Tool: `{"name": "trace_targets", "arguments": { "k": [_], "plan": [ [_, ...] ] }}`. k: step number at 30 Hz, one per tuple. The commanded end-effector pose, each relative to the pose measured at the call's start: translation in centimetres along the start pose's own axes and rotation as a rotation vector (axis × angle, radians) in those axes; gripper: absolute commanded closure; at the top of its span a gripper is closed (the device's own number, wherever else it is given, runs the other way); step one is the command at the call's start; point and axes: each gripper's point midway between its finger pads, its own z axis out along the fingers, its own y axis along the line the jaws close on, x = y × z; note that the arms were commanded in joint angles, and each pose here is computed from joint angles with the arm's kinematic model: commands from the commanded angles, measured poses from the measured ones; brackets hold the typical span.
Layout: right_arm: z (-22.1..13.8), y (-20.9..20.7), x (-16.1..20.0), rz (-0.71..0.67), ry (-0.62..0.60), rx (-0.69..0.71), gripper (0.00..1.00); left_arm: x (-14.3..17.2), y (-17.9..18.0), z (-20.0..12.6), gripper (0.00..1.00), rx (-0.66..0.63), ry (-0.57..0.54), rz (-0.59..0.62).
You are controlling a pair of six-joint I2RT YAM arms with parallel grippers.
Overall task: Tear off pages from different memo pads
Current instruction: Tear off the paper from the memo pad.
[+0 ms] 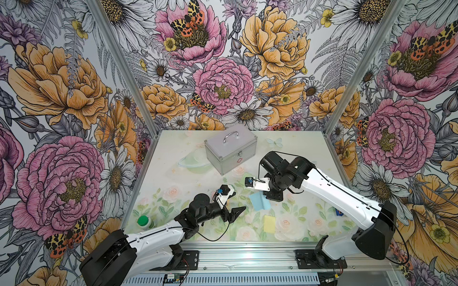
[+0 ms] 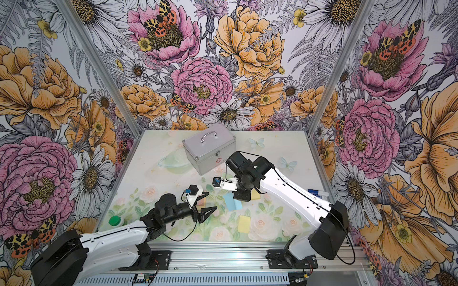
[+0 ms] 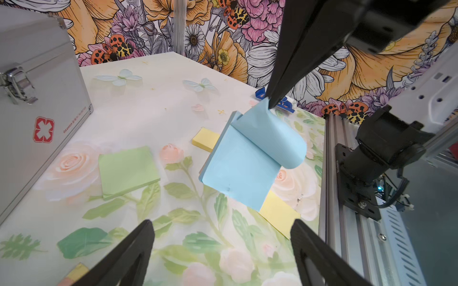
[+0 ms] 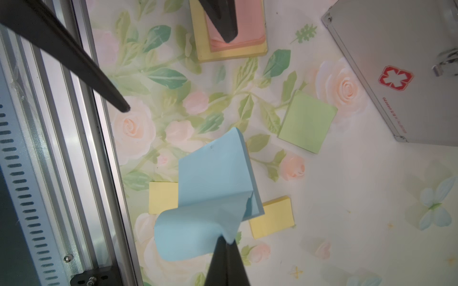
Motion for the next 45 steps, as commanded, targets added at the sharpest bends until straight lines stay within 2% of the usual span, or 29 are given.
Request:
{"name": "trace_targets", "arguments": {
  "k": [1,6,18,23,26,34,41,45],
  "plan": [
    [-1.7,1.0,-0.9,-0.22,-0.067,-0.002,1.0,-0.9,-1.2,-0.3,0.11,0.072,-0.043,0.053],
    [-2.2,2.9,-2.1,-0.395,-0.111,-0.018,1.0,-0.8,-2.6,0.3,0.11,0.164,-0.016,0.042],
    [-3.4,4.4,-3.2,-0.584,-0.154,0.004,1.0,-0.6,-1.9,1.0,0.08,0.156,0.01,-0.012],
    [-4.1,5.2,-3.9,-0.673,-0.187,0.008,1.0,-0.8,-4.9,0.9,0.09,0.327,0.02,0.011],
    [-4.2,5.3,-4.2,-0.701,-0.19,0.014,1.0,-0.8,-5.9,1.0,0.11,0.377,0.028,0.023],
    [-4.8,6.3,-4.5,-0.735,-0.223,0.008,1.0,-1.2,-5.1,1.0,0.11,0.324,0.01,0.015],
    [-6.1,7.4,-5.2,-0.784,-0.284,0.009,1.0,-1.4,-5.4,1.0,0.11,0.342,0.011,0.011],
    [-5.9,7.2,-5.1,-0.784,-0.266,0.019,1.0,-1.7,-6.2,0.7,0.14,0.378,0.003,0.026]
  ]
}}
